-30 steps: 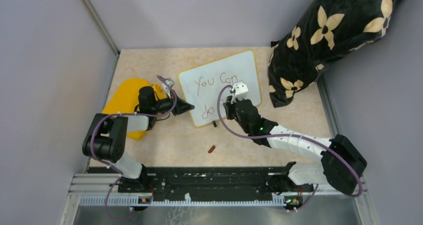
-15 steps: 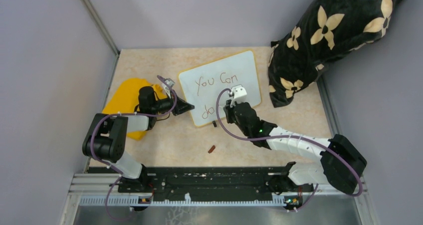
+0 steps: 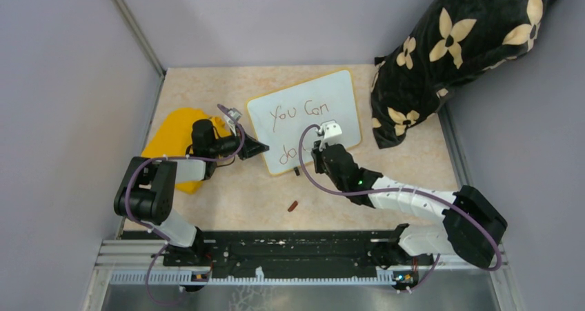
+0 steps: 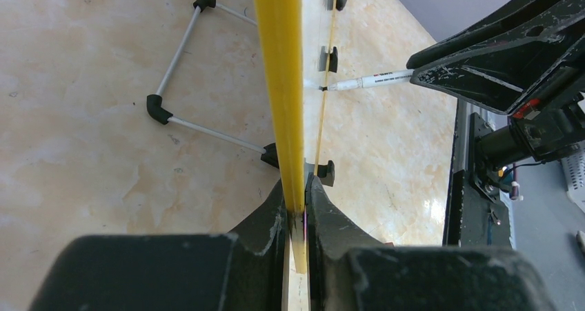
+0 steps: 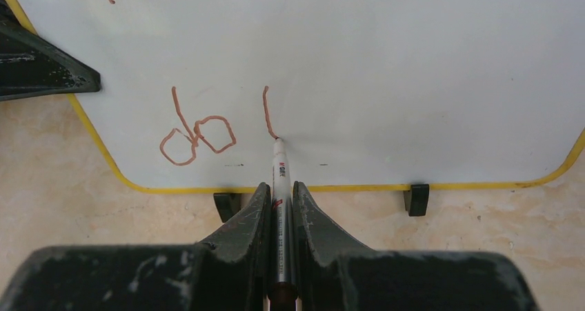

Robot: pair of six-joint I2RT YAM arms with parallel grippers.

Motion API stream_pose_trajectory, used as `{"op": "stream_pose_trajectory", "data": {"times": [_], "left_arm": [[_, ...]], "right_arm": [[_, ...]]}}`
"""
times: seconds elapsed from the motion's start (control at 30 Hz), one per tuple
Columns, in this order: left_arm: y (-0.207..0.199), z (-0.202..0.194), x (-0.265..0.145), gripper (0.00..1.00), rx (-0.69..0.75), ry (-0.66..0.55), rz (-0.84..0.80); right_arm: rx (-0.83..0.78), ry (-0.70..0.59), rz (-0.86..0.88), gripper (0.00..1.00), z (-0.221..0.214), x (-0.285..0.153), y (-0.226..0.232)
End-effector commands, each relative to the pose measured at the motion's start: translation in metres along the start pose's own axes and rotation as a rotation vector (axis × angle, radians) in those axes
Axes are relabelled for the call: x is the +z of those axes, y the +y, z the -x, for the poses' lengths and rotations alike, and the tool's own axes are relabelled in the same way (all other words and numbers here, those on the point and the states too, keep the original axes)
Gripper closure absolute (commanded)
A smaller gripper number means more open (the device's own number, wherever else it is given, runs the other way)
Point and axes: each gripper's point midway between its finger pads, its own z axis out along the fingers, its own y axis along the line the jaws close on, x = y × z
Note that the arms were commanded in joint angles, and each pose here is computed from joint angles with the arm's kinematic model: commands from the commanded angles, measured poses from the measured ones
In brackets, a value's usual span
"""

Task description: Write a sentence on the whiteboard

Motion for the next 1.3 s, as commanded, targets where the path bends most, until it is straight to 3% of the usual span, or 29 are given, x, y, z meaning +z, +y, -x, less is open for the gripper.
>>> {"op": "stream_pose_trajectory", "data": {"times": [0.0,0.23,0.77,1.27], "left_arm": [[0.011,-0.022,0.003,1.00,0.006,0.056,0.054],[0.011,-0.023,0.003,1.00,0.007,0.058,0.053],[0.011,-0.024,0.004,1.00,0.009,0.062,0.055],[0.011,-0.025,0.005,1.00,0.009,0.070,0.054]], "right_arm": [[0.018,-0.028,-0.058,1.00,0.006,-0.003,-0.010],[0.033,-0.058,-0.062,1.00,0.018,-0.007,-0.011],[0.067,-0.144,0.102,1.00,0.046,-0.013,0.021],[0.082,-0.126,0.050,1.00,0.041,0.000,0.018]]}}
